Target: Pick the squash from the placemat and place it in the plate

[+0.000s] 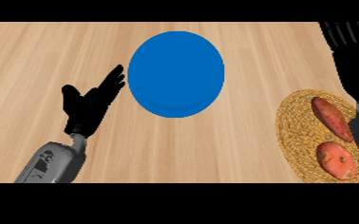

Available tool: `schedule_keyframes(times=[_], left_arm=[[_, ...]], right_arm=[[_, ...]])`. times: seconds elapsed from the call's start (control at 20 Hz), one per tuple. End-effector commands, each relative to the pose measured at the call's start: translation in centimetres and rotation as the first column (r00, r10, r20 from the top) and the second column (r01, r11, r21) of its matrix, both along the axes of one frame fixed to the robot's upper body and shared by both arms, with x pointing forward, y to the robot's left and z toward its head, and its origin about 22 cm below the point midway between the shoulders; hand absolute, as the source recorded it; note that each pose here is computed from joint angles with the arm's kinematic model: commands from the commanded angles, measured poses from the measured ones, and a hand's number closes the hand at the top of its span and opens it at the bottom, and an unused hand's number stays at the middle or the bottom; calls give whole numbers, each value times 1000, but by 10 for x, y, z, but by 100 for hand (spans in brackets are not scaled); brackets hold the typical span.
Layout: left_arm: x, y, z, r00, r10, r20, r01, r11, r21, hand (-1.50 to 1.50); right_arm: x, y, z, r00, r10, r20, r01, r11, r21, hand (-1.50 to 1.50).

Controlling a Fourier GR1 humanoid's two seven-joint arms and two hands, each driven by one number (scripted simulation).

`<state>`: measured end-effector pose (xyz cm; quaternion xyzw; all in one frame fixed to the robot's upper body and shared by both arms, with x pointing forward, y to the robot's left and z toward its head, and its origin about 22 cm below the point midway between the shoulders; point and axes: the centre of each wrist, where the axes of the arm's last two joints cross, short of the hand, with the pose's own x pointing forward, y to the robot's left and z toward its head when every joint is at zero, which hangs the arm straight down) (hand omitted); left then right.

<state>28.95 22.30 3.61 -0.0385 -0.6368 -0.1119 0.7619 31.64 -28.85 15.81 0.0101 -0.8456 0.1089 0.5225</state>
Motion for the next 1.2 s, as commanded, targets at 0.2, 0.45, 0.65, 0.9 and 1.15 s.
schedule_keyframes(times=[0.2,0.45,0.65,0.9,1.15], left_arm=[[-32,39,-53,954,244,-173,-240,970,43,0],[-43,25,-68,954,219,-203,-231,972,-39,0],[-47,17,-75,956,207,-206,-218,975,-32,0],[-56,9,-74,960,189,-206,-196,981,-15,0],[-44,10,-65,960,205,-191,-213,977,-26,0]], right_arm=[[-15,-116,26,984,176,24,-177,984,17,150],[-49,-197,-29,977,-214,-20,208,966,-154,-150],[-75,-235,-59,993,-114,39,114,993,-5,-150],[-88,-264,-52,999,-43,27,46,992,-121,-150],[-83,-260,-2,990,40,-133,-97,886,-453,-150]])
